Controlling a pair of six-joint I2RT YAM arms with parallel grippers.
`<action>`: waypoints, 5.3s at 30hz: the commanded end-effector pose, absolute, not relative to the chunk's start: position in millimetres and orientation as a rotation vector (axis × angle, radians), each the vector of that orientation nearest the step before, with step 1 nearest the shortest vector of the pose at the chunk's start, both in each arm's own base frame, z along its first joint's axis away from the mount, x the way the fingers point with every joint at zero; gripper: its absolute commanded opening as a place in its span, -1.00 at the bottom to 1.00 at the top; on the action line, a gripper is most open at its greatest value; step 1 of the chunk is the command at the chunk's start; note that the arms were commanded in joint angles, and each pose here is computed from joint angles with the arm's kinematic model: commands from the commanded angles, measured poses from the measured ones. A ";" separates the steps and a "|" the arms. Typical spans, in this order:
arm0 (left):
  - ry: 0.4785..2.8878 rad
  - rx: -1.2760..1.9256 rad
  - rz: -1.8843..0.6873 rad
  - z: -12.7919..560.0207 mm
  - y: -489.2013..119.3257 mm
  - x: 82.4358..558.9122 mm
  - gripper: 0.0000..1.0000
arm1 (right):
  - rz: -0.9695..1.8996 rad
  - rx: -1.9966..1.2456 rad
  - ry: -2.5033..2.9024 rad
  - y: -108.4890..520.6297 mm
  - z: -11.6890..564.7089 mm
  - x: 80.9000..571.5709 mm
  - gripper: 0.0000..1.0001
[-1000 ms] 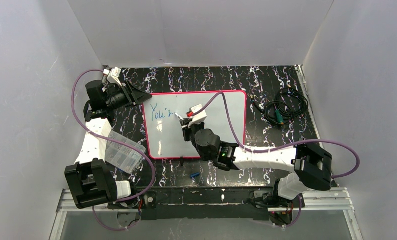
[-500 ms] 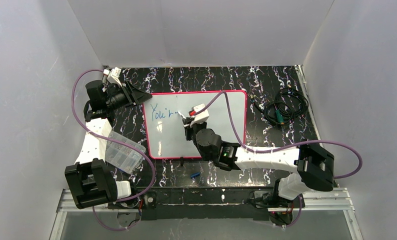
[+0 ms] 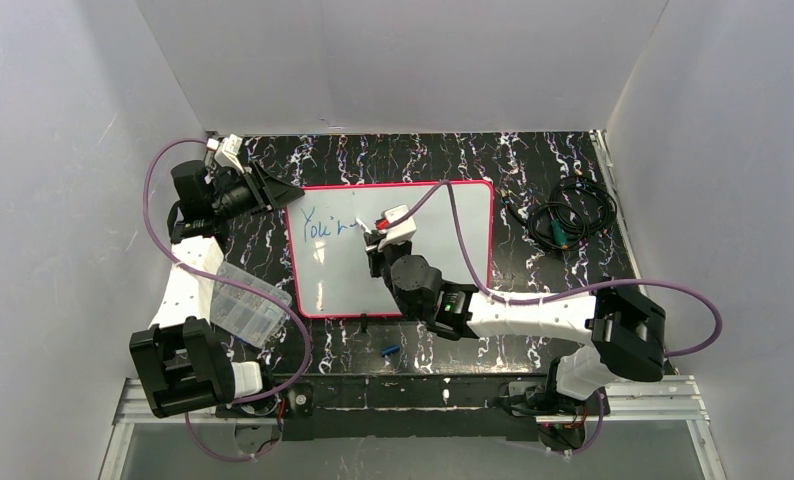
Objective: Write a sentence on the whiteboard
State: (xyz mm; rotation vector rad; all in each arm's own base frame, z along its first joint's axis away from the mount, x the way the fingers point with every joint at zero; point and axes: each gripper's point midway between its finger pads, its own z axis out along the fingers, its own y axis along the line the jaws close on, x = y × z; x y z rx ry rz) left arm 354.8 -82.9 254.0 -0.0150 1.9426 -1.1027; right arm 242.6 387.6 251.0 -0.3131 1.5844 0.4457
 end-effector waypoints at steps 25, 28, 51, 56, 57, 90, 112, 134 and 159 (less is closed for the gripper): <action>1.913 0.046 -1.133 268.2 -91.3 342.4 -0.14 | 0.485 -0.289 1.629 390.4 239.1 241.0 -0.97; 1.913 0.048 -1.132 268.3 -91.5 342.2 -0.14 | 0.486 -0.291 1.636 389.5 236.8 239.7 -0.97; 1.912 0.048 -1.134 268.6 -91.3 342.4 -0.14 | 0.446 -0.255 1.640 371.7 239.2 237.5 -0.97; 1.914 0.047 -1.133 267.9 -91.4 342.5 -0.14 | 0.494 -0.232 1.623 368.9 252.4 234.5 -0.97; 1.914 0.047 -1.133 267.7 -91.5 342.5 -0.14 | 0.503 -0.233 1.619 368.5 255.1 233.6 -0.97; 1.930 0.036 -1.126 262.3 -90.2 343.3 -0.14 | 0.510 -0.312 1.610 331.8 276.0 241.2 -0.97; 1.929 0.037 -1.131 262.5 -90.3 344.3 -0.14 | 0.451 -0.283 1.637 329.7 259.2 253.8 -0.97; 1.926 0.039 -1.133 263.2 -90.8 344.1 -0.15 | 0.491 -0.334 1.720 326.6 230.2 240.3 -0.97; 1.930 0.036 -1.135 261.5 -90.6 344.4 -0.14 | 0.476 -0.244 1.517 323.2 302.2 258.9 -0.97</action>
